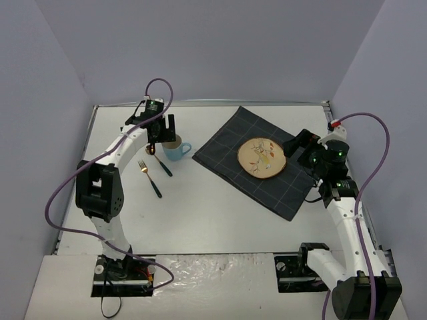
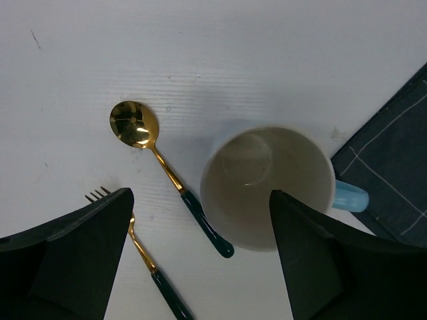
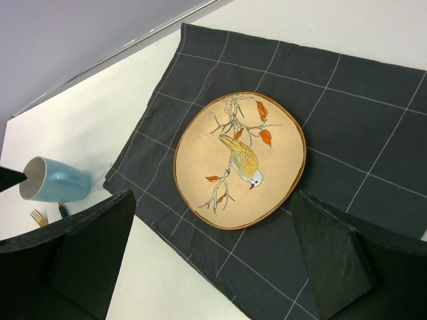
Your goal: Set the dinner table for one person
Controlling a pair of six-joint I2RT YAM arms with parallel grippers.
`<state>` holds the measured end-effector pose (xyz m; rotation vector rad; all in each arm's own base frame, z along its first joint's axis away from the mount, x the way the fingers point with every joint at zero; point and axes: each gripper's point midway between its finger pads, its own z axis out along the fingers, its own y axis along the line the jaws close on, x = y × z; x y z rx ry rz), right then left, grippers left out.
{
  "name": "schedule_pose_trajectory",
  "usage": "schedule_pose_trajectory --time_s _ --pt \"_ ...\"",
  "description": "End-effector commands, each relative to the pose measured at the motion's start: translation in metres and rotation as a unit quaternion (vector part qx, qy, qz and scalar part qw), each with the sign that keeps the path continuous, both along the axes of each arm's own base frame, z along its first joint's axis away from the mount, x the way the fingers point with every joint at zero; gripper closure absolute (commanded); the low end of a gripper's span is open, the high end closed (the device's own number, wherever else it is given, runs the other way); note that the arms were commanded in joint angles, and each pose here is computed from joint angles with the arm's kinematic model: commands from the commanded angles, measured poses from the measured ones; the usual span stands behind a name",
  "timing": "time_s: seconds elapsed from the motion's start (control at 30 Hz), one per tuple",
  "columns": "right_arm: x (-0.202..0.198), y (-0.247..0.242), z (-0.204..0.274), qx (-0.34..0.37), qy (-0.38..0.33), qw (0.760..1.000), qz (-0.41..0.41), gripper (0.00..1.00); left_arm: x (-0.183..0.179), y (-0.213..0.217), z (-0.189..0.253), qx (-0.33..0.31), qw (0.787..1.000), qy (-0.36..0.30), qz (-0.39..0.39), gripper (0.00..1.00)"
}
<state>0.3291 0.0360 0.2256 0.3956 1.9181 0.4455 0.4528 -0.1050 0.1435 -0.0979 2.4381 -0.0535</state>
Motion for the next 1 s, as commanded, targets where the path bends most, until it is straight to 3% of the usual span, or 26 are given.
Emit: schedule_pose_trajectory --time_s 0.0,0.37,0.6,0.77,0.97 --pt "0.007 0.011 0.021 -0.007 -0.045 0.999 0.031 0.01 0.02 0.004 0.021 -0.03 0.999 -0.028 0.013 0.27" --pt "0.009 0.014 0.024 -0.018 -0.05 0.998 0.045 0.01 0.027 -0.001 -0.003 -0.038 0.999 0.005 -0.004 0.54" --pt "0.009 0.028 0.026 -0.023 -0.053 0.996 0.069 0.02 0.029 -0.005 -0.002 -0.046 0.999 0.003 -0.014 0.89" --pt "0.009 0.036 0.029 -0.034 -0.059 0.994 0.085 0.02 0.03 -0.01 -0.001 -0.056 0.998 0.003 -0.022 1.0" --pt "0.009 0.085 0.032 -0.096 -0.063 0.978 0.174 0.02 0.022 -0.015 0.041 -0.05 0.997 -0.028 -0.051 1.0"
